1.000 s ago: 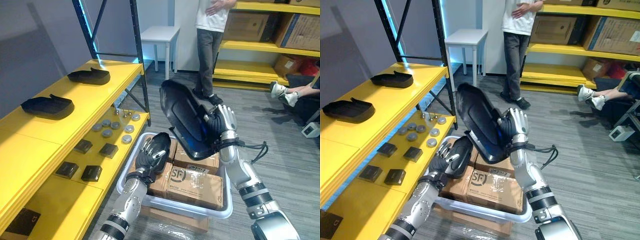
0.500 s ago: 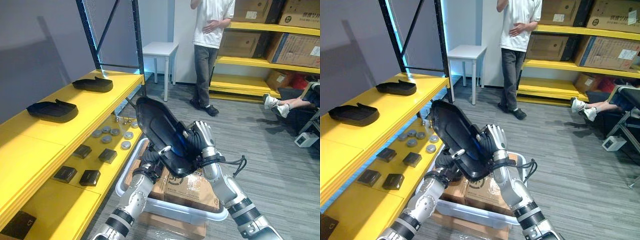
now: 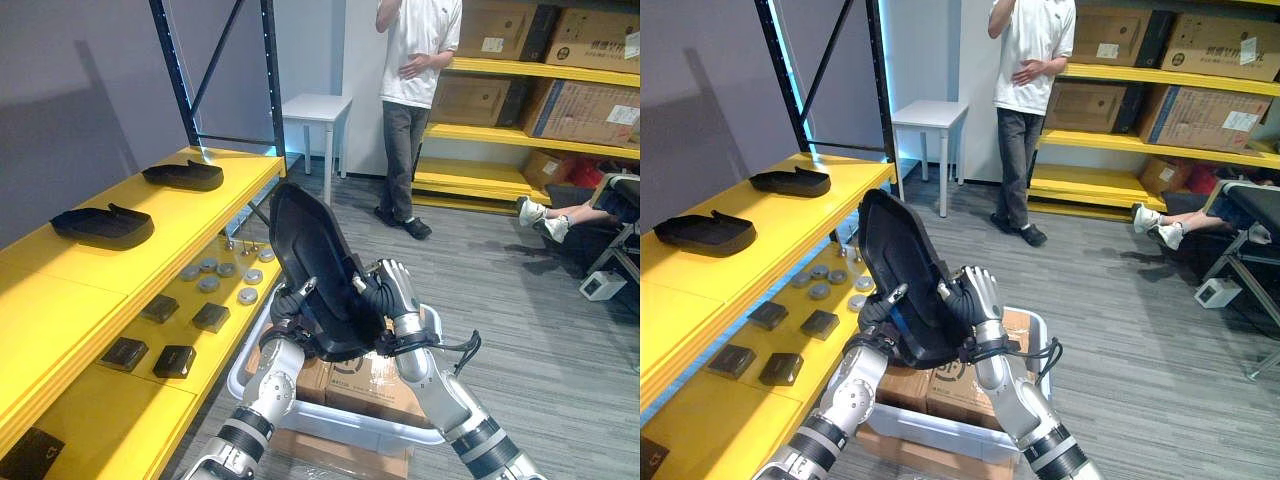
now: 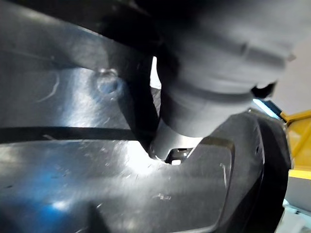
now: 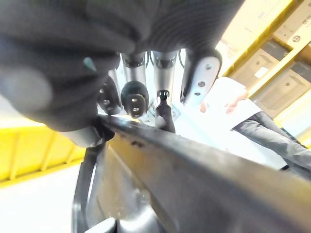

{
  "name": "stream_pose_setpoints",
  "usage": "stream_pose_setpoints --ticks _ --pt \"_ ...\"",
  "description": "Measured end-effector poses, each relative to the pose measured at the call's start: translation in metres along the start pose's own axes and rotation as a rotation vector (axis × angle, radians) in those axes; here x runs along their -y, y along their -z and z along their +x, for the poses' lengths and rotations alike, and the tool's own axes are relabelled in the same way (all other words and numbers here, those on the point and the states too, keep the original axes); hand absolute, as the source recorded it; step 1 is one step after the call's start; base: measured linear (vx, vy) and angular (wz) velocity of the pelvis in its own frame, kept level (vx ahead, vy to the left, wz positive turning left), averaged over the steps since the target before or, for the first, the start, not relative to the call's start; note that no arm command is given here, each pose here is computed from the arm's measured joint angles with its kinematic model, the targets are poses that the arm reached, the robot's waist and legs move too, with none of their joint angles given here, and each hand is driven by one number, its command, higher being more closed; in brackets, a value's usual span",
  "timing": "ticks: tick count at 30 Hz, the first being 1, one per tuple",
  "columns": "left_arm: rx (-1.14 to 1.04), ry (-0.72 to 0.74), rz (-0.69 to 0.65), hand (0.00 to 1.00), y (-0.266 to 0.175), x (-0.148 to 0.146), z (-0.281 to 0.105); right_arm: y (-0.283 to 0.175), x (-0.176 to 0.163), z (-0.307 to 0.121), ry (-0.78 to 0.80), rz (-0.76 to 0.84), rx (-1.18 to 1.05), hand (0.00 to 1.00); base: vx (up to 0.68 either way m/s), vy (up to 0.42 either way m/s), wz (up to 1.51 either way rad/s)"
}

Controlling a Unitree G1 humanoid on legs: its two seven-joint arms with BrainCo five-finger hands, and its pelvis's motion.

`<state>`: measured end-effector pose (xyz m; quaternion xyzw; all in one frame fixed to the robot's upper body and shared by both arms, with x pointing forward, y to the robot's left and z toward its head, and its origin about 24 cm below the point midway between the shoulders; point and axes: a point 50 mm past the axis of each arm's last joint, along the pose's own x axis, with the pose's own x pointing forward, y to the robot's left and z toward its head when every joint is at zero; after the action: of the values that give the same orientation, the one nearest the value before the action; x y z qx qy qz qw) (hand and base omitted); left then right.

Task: Walk over and take plastic housings, then place them on the shelf

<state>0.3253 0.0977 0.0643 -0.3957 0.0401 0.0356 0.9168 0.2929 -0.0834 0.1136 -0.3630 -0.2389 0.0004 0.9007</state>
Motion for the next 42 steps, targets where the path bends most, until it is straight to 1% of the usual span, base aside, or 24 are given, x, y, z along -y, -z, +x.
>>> stream_pose_setpoints --ticks 1,2,4,7,9,11,12,14,17,18,19,22,24,25,26,27,29,30,31,32,34,36,38,42 --pt "0.004 -0.002 -0.003 1.0 0.0 0.0 -0.001 0.001 0.0 -0.001 0.001 0.008 -0.004 1.0 0.0 0.013 0.08" --pt "0.013 -0.005 -0.005 1.0 -0.001 -0.001 -0.002 0.002 -0.001 -0.004 0.001 0.02 -0.009 0.0 0.01 0.005 0.22" --pt "0.046 -0.013 -0.037 1.0 -0.005 0.0 -0.005 0.001 -0.001 -0.014 0.004 0.06 -0.014 0.0 0.02 -0.003 0.35" --pt "0.124 0.002 -0.08 1.0 -0.022 0.001 -0.01 0.002 -0.007 -0.033 -0.017 0.165 -0.039 0.0 0.02 -0.015 0.58" --pt "0.211 0.005 -0.126 1.0 -0.039 0.0 -0.014 0.008 -0.017 -0.045 -0.046 0.225 -0.1 0.0 0.0 0.001 1.21" --pt "0.263 0.025 -0.124 1.0 -0.047 0.002 -0.018 0.019 -0.025 -0.052 -0.086 0.237 -0.158 0.0 0.0 0.05 1.53" --pt "0.277 0.047 -0.112 1.0 -0.048 0.003 -0.021 0.022 -0.028 -0.053 -0.108 0.242 -0.177 0.0 0.07 0.103 1.53" --pt "0.312 0.039 -0.08 1.0 -0.052 -0.002 -0.028 0.024 -0.032 -0.051 -0.133 0.26 -0.19 0.0 0.1 0.112 1.29" --pt "0.391 0.004 -0.002 1.0 -0.063 -0.017 -0.044 0.016 -0.04 -0.049 -0.148 0.319 -0.198 0.0 0.17 0.158 0.54" --pt "0.412 -0.011 0.055 1.0 -0.066 -0.023 -0.051 0.015 -0.042 -0.051 -0.137 0.351 -0.216 0.0 0.22 0.164 0.43" --pt "0.421 -0.02 0.123 1.0 -0.066 -0.026 -0.057 0.017 -0.038 -0.053 -0.107 0.372 -0.24 0.0 0.24 0.175 0.59" --pt "0.394 -0.017 0.263 1.0 -0.054 -0.023 -0.062 0.031 -0.029 -0.061 -0.067 0.368 -0.3 0.0 0.25 0.217 0.93" --pt "0.394 -0.012 0.435 1.0 -0.049 -0.022 -0.066 0.04 -0.022 -0.072 -0.038 0.386 -0.347 0.0 0.19 0.296 1.42" --pt "0.414 -0.009 0.481 1.0 -0.053 -0.022 -0.067 0.039 -0.022 -0.071 -0.026 0.402 -0.347 0.0 0.18 0.166 1.46" --pt "0.445 0.002 0.574 1.0 -0.058 -0.021 -0.068 0.037 -0.021 -0.071 0.004 0.432 -0.352 0.0 0.21 0.038 1.5" --pt "0.461 0.005 0.635 1.0 -0.059 -0.021 -0.068 0.039 -0.019 -0.072 0.019 0.443 -0.362 0.0 0.29 0.012 1.53" --pt "0.482 -0.006 0.674 1.0 -0.063 -0.022 -0.068 0.047 -0.011 -0.076 0.067 0.468 -0.398 0.0 0.29 0.018 1.57" --pt "0.509 -0.037 0.68 1.0 -0.071 -0.027 -0.068 0.06 0.004 -0.083 0.151 0.48 -0.448 0.0 0.38 -0.067 2.22" --pt "0.545 -0.08 0.691 1.0 -0.084 -0.035 -0.069 0.081 0.029 -0.096 0.273 0.467 -0.526 0.0 0.32 -0.075 1.87" --pt "0.552 -0.086 0.697 1.0 -0.087 -0.037 -0.069 0.086 0.034 -0.1 0.298 0.46 -0.543 0.0 0.32 -0.142 1.87" --pt "0.584 -0.104 0.737 1.0 -0.106 -0.046 -0.069 0.107 0.063 -0.132 0.431 0.408 -0.65 0.0 0.32 -0.201 1.46" --pt "0.577 -0.112 0.721 1.0 -0.107 -0.049 -0.069 0.113 0.072 -0.137 0.414 0.376 -0.657 0.0 0.37 -0.219 0.67" --pt "0.577 -0.074 0.717 1.0 -0.106 -0.043 -0.068 0.112 0.071 -0.135 0.393 0.391 -0.646 0.0 0.25 -0.125 0.26" --pt "0.565 0.033 0.703 1.0 -0.101 -0.018 -0.048 0.101 0.08 -0.14 0.401 0.443 -0.6 0.0 0.15 -0.059 0.24"
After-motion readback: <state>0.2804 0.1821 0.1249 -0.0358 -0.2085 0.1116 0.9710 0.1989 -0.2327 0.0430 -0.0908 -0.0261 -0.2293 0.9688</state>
